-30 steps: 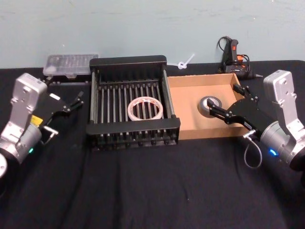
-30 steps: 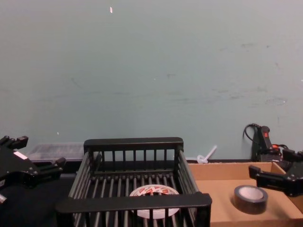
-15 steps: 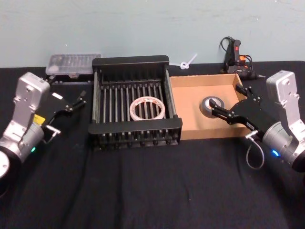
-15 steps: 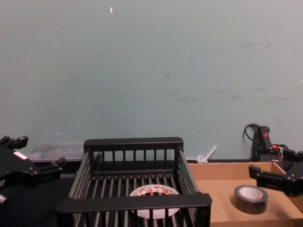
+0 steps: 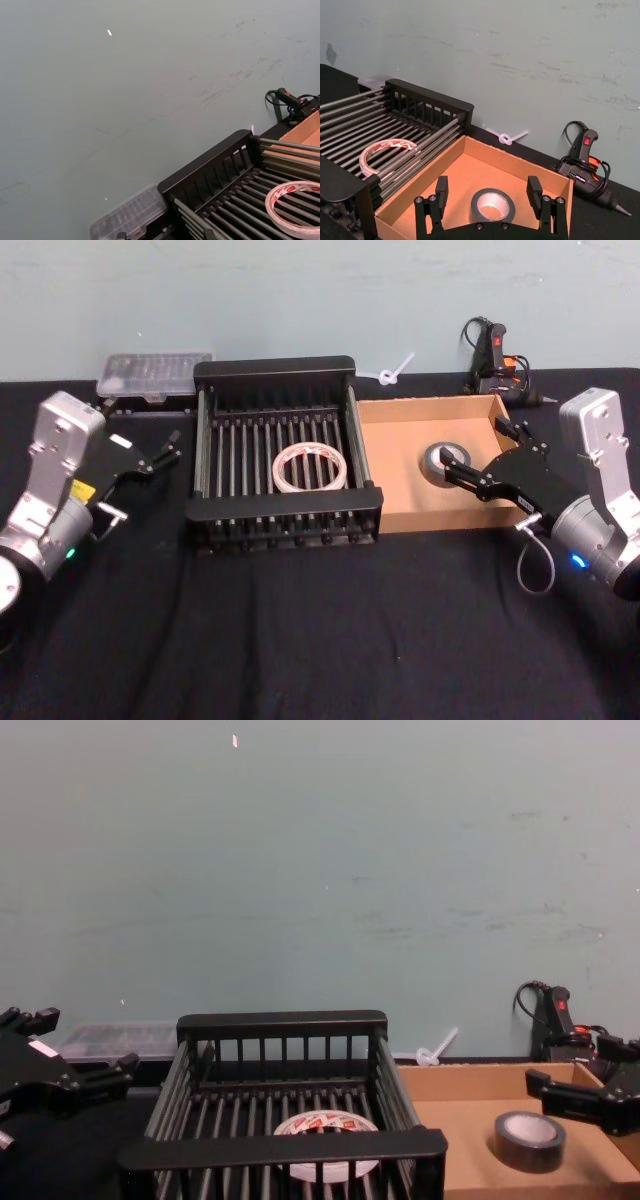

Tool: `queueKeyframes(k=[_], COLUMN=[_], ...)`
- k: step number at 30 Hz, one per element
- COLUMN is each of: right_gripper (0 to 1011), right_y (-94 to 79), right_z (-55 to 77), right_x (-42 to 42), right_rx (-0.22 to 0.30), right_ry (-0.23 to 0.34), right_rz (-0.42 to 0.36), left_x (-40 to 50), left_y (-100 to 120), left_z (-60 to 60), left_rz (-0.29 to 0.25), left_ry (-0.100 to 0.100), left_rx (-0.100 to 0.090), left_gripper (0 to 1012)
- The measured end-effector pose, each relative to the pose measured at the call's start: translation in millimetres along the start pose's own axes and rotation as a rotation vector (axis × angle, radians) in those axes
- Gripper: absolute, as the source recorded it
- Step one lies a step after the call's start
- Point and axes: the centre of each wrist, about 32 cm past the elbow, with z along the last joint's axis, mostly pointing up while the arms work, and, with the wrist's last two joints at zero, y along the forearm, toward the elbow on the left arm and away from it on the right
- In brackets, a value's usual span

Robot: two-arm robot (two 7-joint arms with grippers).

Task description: Pick up the white tape and place it into the black box , Pick up the silver tape and place it into the brown box.

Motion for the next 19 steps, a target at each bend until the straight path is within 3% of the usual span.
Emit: queueKeyframes(k=[19], right_gripper=[1002], right_y=[0.0], right_z=[0.0], right_x=[0.0], right_rx=[0.000], right_ry=[0.000], right_rz=[0.000], left_x=[0.0], left_y=[0.0], left_z=[0.0], left_rz=[0.000], left_ry=[0.000], left_rx=[0.000], left_gripper=[1001])
